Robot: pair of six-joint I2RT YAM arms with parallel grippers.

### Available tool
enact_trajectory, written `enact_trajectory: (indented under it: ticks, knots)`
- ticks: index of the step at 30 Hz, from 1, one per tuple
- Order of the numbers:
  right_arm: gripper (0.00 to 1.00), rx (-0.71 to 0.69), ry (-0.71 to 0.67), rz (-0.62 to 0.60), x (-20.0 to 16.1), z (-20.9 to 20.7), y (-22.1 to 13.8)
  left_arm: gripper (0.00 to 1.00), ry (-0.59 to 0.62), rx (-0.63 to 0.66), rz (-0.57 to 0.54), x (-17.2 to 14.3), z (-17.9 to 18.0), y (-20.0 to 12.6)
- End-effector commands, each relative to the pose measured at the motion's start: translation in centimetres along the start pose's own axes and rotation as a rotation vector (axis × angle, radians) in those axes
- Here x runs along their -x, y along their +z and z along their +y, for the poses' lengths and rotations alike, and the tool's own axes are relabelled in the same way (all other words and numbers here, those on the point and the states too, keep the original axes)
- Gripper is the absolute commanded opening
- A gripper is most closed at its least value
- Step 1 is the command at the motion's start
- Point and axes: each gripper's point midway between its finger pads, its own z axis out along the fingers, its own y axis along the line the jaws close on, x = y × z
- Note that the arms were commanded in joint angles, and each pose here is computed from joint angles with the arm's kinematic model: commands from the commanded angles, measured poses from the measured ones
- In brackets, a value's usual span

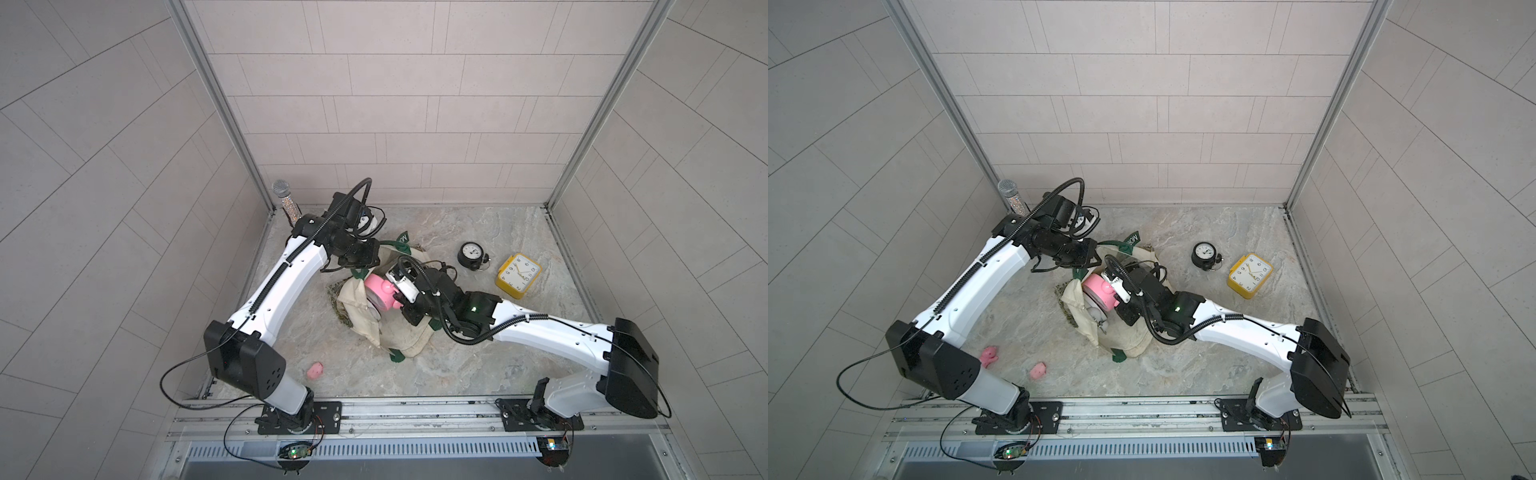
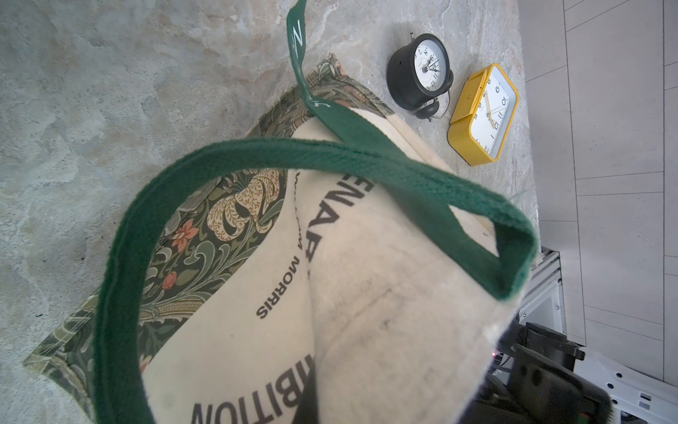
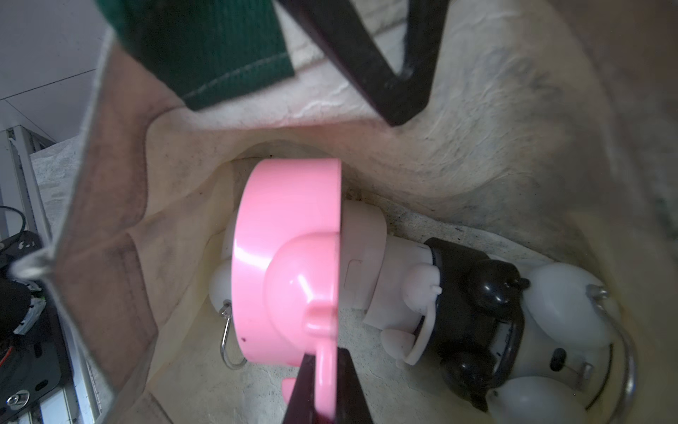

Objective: Take the alarm clock out of the canvas bag
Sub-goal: Pick up the alarm from the canvas bag.

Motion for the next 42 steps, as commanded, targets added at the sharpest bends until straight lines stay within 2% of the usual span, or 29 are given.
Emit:
enact_trajectory:
  ticks: [1,11,23,33,42]
  knots:
    - [0.0,-0.026,-0.045,-0.025,0.7,-0.7,-2.4,0.0,0.028,-0.036,-0.101,2.2,-1.1,-1.7]
    - [0.0,-0.05,-0.034,-0.116,3.0,-2.2,-8.1,0.0,0.027,-0.033,-0.099,2.2,-1.1,-1.7]
    - [0.0,-0.09,0.129,-0.217,4.2,-7.1,-14.8,0.0,0.027,-0.025,-0.095,2.2,-1.0,-1.7]
    - [0.0,-0.193,0.376,-0.268,2.5,-13.4,-19.0,0.0,0.028,-0.02,-0.09,2.1,-0.9,-1.6]
    - [0.0,-0.221,0.629,-0.289,0.1,-17.0,-20.0,0.0,0.035,-0.018,-0.088,2.2,-0.9,-1.8]
